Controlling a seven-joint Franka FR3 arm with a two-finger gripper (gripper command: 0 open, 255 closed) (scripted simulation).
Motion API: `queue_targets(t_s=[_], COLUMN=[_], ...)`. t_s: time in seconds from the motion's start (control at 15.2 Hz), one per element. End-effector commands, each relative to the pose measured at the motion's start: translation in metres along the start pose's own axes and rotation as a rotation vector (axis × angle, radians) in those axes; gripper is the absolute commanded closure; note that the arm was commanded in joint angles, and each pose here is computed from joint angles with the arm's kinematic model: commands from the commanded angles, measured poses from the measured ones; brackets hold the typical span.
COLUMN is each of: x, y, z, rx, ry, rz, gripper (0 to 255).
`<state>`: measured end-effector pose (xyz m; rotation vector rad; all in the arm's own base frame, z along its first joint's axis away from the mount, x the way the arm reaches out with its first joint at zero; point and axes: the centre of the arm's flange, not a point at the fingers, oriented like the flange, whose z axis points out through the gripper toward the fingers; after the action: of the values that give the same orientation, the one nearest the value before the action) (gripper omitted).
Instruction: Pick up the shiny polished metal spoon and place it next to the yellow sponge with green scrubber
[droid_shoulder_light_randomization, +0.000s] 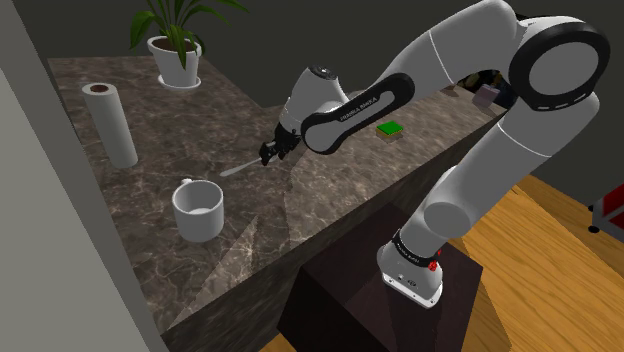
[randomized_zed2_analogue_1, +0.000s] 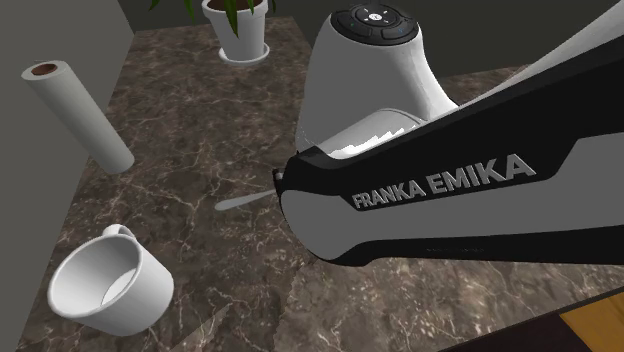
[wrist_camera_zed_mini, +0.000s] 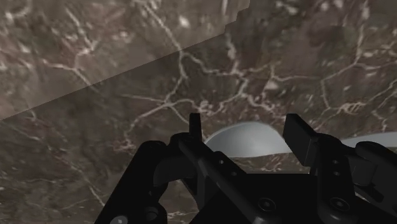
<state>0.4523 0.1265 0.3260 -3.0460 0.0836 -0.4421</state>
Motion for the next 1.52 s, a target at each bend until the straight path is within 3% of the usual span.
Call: queue_targets(t_s=[0.0, 0.26, 1.45], x=[0.0, 0.0, 0.027], y=[0.0, 0.0, -0.007], z=[0.0, 0.0, -0.091], rx=[0.0, 0.0, 0.0], ry=[0.0, 0.0, 0.0], rz=[0.0, 0.0, 0.0], gripper=[255, 255, 255])
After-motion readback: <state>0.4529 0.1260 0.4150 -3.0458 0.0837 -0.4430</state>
